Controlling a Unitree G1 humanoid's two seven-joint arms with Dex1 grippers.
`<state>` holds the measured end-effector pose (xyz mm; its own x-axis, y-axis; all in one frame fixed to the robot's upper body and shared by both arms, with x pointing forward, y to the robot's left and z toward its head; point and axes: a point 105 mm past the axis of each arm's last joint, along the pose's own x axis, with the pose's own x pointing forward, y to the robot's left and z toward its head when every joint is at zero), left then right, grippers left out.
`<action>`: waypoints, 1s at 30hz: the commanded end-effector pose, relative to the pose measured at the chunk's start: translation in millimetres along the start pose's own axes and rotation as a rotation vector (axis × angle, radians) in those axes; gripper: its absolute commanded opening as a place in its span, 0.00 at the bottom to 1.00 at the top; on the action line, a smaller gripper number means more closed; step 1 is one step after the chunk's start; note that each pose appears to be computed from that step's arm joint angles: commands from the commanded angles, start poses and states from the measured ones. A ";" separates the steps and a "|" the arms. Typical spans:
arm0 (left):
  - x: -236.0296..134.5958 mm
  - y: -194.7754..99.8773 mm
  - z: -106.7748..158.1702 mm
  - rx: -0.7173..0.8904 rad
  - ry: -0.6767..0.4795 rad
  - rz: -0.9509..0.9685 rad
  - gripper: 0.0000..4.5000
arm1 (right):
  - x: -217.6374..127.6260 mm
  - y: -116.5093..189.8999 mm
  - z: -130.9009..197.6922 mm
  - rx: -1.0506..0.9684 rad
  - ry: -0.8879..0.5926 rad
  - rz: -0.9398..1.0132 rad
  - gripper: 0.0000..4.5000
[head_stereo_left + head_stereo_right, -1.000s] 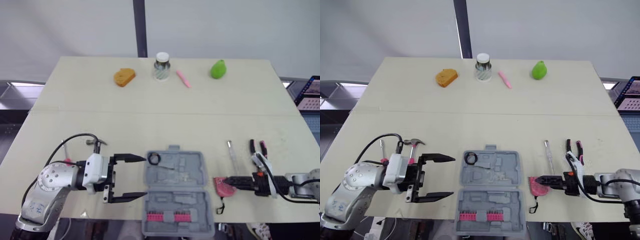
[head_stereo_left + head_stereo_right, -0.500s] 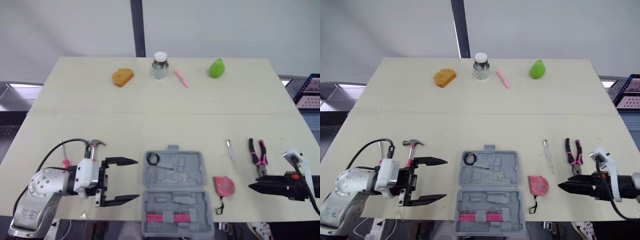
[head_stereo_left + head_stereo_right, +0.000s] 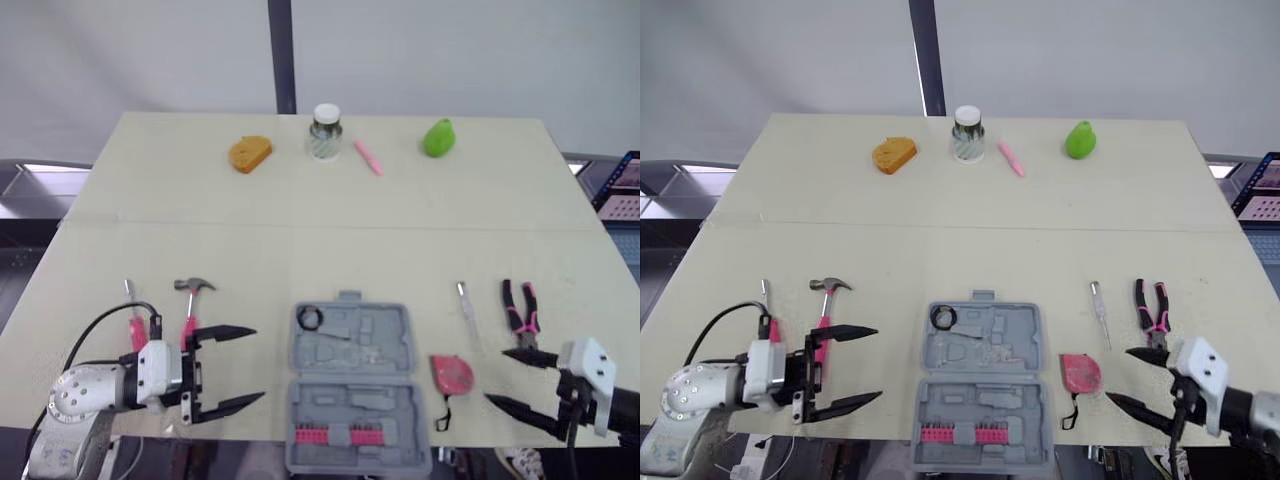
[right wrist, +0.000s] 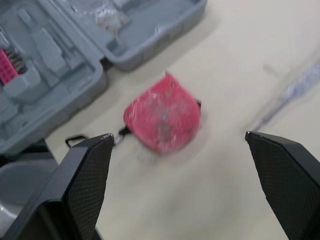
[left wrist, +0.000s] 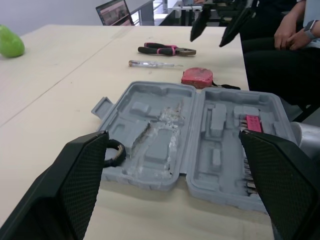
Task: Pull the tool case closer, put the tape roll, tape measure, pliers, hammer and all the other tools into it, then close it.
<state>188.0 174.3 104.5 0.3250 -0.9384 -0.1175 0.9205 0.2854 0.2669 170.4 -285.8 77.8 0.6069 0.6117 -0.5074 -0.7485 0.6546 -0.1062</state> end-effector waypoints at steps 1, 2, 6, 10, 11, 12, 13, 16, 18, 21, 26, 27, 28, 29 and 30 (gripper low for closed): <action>-2.6 -1.2 3.0 0.033 -0.002 0.013 1.00 | -9.1 -2.5 6.8 -0.037 -0.033 -0.028 0.99; -2.1 -1.7 3.0 0.033 -0.004 0.011 1.00 | -9.4 -1.5 5.9 -0.044 -0.028 -0.021 0.99; 3.3 0.2 6.4 0.043 -0.017 -0.012 1.00 | -5.7 -2.2 5.9 -0.087 -0.014 0.011 0.99; 8.4 0.2 11.7 0.067 -0.030 -0.057 1.00 | 5.2 -7.3 6.6 -0.173 0.015 0.080 0.99; 10.1 0.7 13.4 0.074 -0.033 -0.065 1.00 | 9.5 -10.1 8.2 -0.196 0.019 0.099 0.99; 12.0 1.5 15.8 0.082 -0.040 -0.073 1.00 | 14.7 -13.5 10.2 -0.216 0.023 0.119 0.99; 13.1 1.9 17.3 0.087 -0.043 -0.080 1.00 | 18.8 -16.2 11.7 -0.230 0.029 0.133 0.99; 14.4 1.0 18.3 0.104 -0.035 -0.105 1.00 | 32.7 -22.3 13.2 -0.271 0.064 0.206 0.99; 14.4 -0.3 18.8 0.110 -0.033 -0.113 1.00 | 39.0 -24.6 12.9 -0.288 0.087 0.241 0.99; 15.4 -3.4 20.0 0.106 -0.038 -0.119 1.00 | 48.1 -26.8 14.3 -0.309 0.104 0.283 0.99; 16.6 -6.0 17.8 0.107 -0.037 -0.121 1.00 | 60.2 -24.1 15.8 -0.338 0.124 0.366 0.99; 16.9 -6.2 17.4 0.107 -0.037 -0.120 1.00 | 63.0 -23.8 17.0 -0.342 0.121 0.375 0.99; 17.1 -6.6 16.8 0.108 -0.037 -0.119 1.00 | 65.7 -23.7 17.9 -0.344 0.119 0.380 0.99; 17.2 -7.1 16.0 0.109 -0.036 -0.119 1.00 | 68.0 -23.5 18.4 -0.347 0.118 0.386 0.99; 17.4 -7.8 15.5 0.108 -0.036 -0.119 1.00 | 69.5 -22.7 18.7 -0.350 0.117 0.396 0.99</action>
<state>186.5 155.9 111.9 0.2147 -0.9677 -0.1324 0.9298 0.1610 0.3311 236.3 -250.7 59.8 0.2654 0.7079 -0.6546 -0.9638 0.2121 -0.1613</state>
